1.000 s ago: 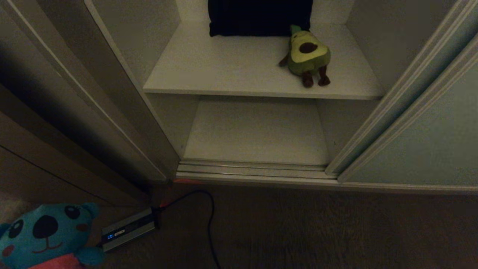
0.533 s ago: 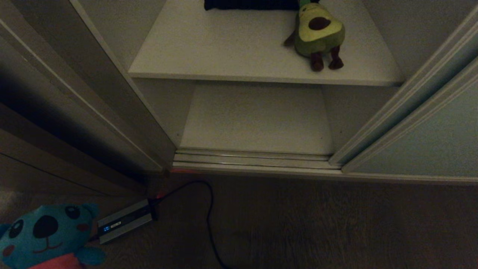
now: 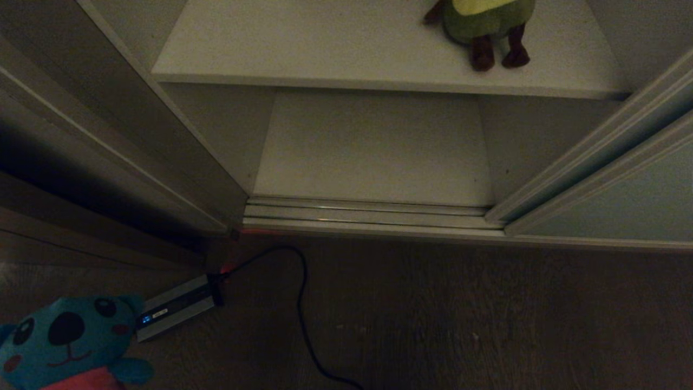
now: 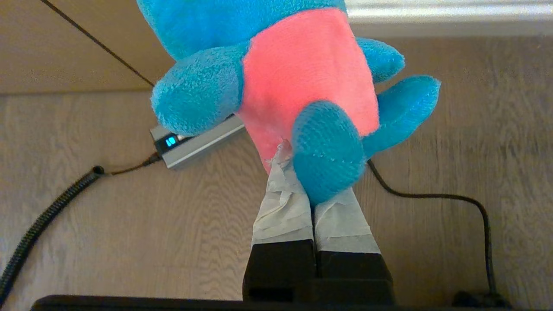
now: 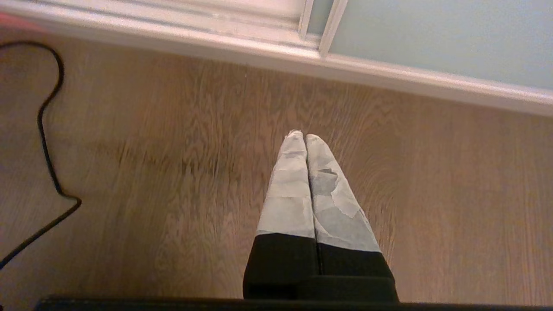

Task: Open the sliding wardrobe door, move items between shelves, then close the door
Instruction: Place the blue doll on the lower shelf

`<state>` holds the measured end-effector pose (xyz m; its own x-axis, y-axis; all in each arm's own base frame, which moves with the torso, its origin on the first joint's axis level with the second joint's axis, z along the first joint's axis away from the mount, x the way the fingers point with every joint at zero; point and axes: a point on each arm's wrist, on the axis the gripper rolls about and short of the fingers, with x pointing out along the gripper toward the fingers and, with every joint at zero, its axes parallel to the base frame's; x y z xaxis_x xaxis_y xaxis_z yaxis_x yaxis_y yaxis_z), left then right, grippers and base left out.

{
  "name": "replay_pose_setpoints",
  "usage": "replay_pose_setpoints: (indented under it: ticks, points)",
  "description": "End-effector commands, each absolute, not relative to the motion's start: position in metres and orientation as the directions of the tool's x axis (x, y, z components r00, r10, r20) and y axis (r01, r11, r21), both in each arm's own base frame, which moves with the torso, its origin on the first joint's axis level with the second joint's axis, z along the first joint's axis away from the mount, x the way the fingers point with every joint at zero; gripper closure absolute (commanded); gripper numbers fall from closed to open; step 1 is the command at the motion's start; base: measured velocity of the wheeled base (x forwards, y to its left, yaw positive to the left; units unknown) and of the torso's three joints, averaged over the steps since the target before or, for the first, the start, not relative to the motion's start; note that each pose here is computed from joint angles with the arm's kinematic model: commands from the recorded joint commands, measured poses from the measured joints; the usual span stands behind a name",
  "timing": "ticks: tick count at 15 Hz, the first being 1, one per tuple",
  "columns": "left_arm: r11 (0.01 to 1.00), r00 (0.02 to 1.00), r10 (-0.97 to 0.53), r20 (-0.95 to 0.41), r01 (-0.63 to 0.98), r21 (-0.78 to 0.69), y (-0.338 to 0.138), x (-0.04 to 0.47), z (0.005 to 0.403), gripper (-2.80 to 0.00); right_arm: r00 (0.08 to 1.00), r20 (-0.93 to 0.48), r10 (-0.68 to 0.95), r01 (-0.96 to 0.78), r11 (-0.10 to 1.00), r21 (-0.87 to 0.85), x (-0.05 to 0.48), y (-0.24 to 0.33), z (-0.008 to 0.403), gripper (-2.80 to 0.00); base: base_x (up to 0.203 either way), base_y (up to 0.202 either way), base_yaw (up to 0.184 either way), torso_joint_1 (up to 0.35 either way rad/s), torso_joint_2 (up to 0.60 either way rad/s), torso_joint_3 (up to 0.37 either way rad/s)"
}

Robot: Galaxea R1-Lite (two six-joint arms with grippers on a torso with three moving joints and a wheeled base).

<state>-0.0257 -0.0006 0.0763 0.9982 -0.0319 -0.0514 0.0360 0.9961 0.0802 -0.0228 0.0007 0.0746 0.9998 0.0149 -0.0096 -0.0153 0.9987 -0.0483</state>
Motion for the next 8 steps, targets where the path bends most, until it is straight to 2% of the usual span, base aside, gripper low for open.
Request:
replay_pose_setpoints:
  ticks: [1,8]
  points:
    - [0.996,0.998,-0.032,-0.054,0.036,0.078,-0.0007,-0.0256,0.0763,0.0,1.0,-0.012,0.015,-0.016,0.999,-0.049,-0.0226,0.0008,0.0737,0.0,0.0,0.0,0.0,0.002,0.0,-0.195]
    - [0.997,0.998,-0.032,-0.054,0.036,0.07,-0.0007,-0.0256,0.0763,0.0,1.0,-0.012,0.015,-0.016,0.999,-0.049,-0.0226,0.0008,0.0737,0.0,0.0,0.0,0.0,0.001,0.0,-0.199]
